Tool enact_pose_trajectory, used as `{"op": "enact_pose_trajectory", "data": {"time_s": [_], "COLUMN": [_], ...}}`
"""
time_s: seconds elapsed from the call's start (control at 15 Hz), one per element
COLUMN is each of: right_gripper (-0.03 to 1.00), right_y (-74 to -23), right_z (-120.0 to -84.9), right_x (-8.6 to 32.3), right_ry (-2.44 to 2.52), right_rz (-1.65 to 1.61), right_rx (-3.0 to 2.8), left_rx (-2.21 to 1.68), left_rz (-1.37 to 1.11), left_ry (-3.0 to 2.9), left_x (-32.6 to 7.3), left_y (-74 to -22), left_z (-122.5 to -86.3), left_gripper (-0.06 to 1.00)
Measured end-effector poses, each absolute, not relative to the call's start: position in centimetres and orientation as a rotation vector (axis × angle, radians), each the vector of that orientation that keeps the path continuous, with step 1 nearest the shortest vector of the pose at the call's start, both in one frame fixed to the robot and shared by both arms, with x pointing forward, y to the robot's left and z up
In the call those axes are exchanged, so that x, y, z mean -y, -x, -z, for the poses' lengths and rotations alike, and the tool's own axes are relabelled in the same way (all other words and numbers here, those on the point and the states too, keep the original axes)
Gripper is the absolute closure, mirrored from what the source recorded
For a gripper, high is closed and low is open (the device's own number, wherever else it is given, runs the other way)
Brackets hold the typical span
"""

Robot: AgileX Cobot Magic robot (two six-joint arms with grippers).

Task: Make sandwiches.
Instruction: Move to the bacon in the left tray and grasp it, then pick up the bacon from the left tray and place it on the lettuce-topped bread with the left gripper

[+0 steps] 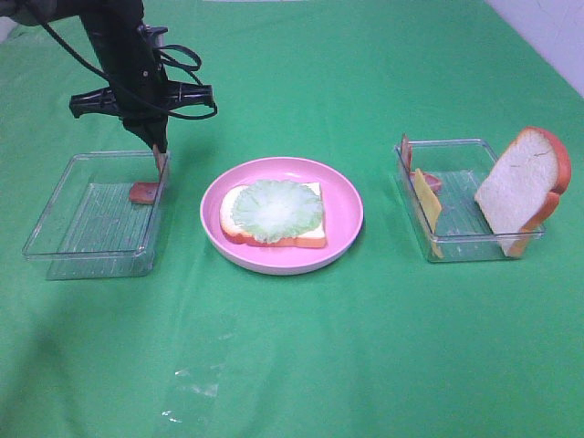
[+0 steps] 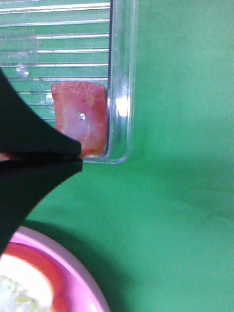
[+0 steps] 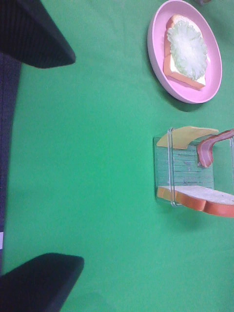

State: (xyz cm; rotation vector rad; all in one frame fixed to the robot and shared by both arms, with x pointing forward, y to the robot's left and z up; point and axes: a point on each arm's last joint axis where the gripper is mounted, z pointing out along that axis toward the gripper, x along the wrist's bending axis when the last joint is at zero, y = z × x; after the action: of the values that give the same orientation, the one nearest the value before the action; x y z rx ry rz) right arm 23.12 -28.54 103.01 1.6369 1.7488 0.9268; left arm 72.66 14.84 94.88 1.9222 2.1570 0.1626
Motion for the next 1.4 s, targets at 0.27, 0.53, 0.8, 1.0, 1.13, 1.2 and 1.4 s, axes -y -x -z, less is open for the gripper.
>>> {"op": "enact_pose_trajectory", "data": {"time_s": [0.27, 0.53, 0.8, 1.0, 1.13, 1.2, 1.4], "right_gripper": [-0.01, -0.01, -0.01, -0.01, -0.01, -0.01, -0.01], "right_y": [-23.1, -23.1, -23.1, -23.1, -23.1, -23.1, -23.1], "right_z": [-103.0, -103.0, -103.0, -103.0, -103.0, -103.0, -103.0], "right_x": [28.5, 28.5, 28.5, 28.5, 28.5, 28.5, 28.5], "right_ry": [-1.637, -1.637, -1.637, -1.637, -1.637, -1.637, -1.637], "right_rz": [-0.927, -0.927, -0.927, -0.927, -0.927, -0.927, -0.927], "right_rx": [-1.749, -1.749, -1.749, -1.749, -1.749, -1.749, -1.749], "left_rx": [-2.161, -2.172, -2.104, -2.005, -1.959, -1.936, -1.902], "left_rz": [-0.146, -0.124, -0.152, -0.221, -0.251, -0.266, -0.254], "left_ry": [-1.908, -1.944, -1.958, -1.912, -1.898, -1.889, -1.856], "left_x": [-14.7, -14.8, -14.8, -15.0, -15.2, -15.3, -15.3], "left_y": [-72.6, -72.4, -72.4, -71.7, -71.1, -70.7, -69.9], "left_z": [-94.9, -95.0, -98.0, -103.1, -105.4, -106.6, -108.6], "left_gripper": [0.94, 0.94, 0.94, 0.94, 0.94, 0.94, 0.94]}}
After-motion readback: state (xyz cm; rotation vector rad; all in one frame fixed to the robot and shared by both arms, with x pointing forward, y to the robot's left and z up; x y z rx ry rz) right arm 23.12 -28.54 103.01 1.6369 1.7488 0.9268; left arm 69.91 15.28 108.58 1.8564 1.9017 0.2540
